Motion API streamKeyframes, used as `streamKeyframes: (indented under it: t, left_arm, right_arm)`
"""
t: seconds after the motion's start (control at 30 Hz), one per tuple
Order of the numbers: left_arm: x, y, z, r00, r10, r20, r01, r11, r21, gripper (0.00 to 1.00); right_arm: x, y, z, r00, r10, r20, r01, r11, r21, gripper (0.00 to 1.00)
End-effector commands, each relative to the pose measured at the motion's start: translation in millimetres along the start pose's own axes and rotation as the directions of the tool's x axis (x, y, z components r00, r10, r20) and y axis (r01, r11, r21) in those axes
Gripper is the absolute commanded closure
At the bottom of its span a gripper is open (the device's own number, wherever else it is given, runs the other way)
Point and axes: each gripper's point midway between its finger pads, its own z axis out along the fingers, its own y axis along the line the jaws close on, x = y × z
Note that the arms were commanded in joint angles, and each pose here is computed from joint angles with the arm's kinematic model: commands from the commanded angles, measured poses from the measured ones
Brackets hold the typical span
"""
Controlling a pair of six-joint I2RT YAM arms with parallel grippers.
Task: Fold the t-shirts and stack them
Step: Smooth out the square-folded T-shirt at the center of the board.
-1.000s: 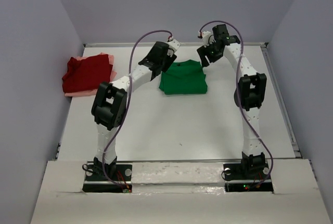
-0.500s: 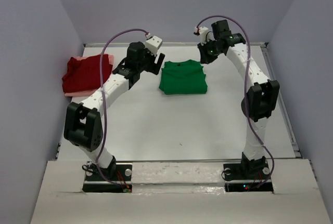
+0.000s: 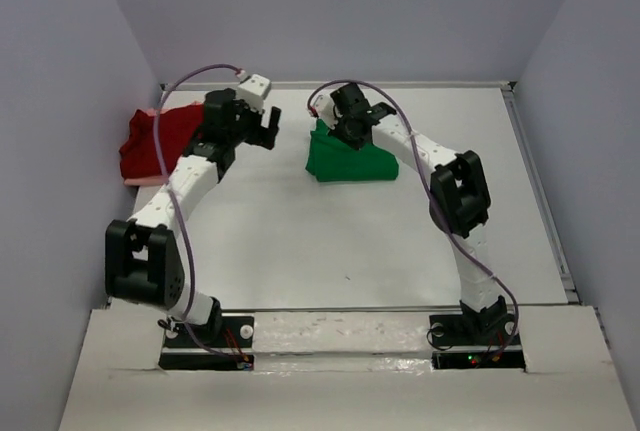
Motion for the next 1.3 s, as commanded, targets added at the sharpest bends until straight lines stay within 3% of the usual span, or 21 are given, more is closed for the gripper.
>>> streamKeyframes:
  t: [0.0,0.17,0.27,0.6,0.8,0.97,1.1,1.27]
  left_arm:
    - [-63.3,74.5,-75.7,0.977,0.063,0.203,-0.011,0.969,-0.248,0.04]
    - [-36.6,147.7,-150.4,0.983,0.063,0.172,0.031,0.868,-0.495,0.03]
    - [-14.3,162.2,-183.5,0.986,0.049,0.160,0.050,0.827,-0.560,0.02]
    - [28.8,147.6,-197.4,0.987,-0.012,0.163,0.102,0.825,-0.556,0.01]
    - [28.1,148.4,-208.5,0.984,0.008,0.178,0.097,0.815,-0.571,0.01]
    - [27.2,147.9,-212.1,0.984,0.014,0.179,0.093,0.815,-0.571,0.01]
    - [25.1,147.3,-211.4,0.983,0.012,0.184,0.096,0.819,-0.565,0.01]
    - [20.0,145.5,-210.9,0.980,0.012,0.199,0.102,0.828,-0.552,0.01]
  right_arm:
    - [-19.4,-53.9,10.3,0.992,-0.129,0.000,0.122,0.936,0.329,1.00]
    - [-37.8,-73.9,28.9,0.969,-0.249,-0.015,0.213,0.796,0.567,1.00]
    - [-42.5,-66.9,40.8,0.952,-0.302,-0.042,0.262,0.741,0.618,1.00]
    - [-41.1,-14.7,58.0,0.898,-0.428,-0.104,0.387,0.653,0.652,1.00]
    - [-11.6,39.8,89.8,0.829,-0.531,-0.175,0.515,0.601,0.612,1.00]
    - [2.7,45.8,104.5,0.810,-0.544,-0.217,0.547,0.570,0.613,1.00]
    - [-14.7,34.5,87.0,0.821,-0.537,-0.193,0.514,0.551,0.657,1.00]
    - [-59.6,1.6,30.2,0.840,-0.521,-0.155,0.450,0.506,0.736,1.00]
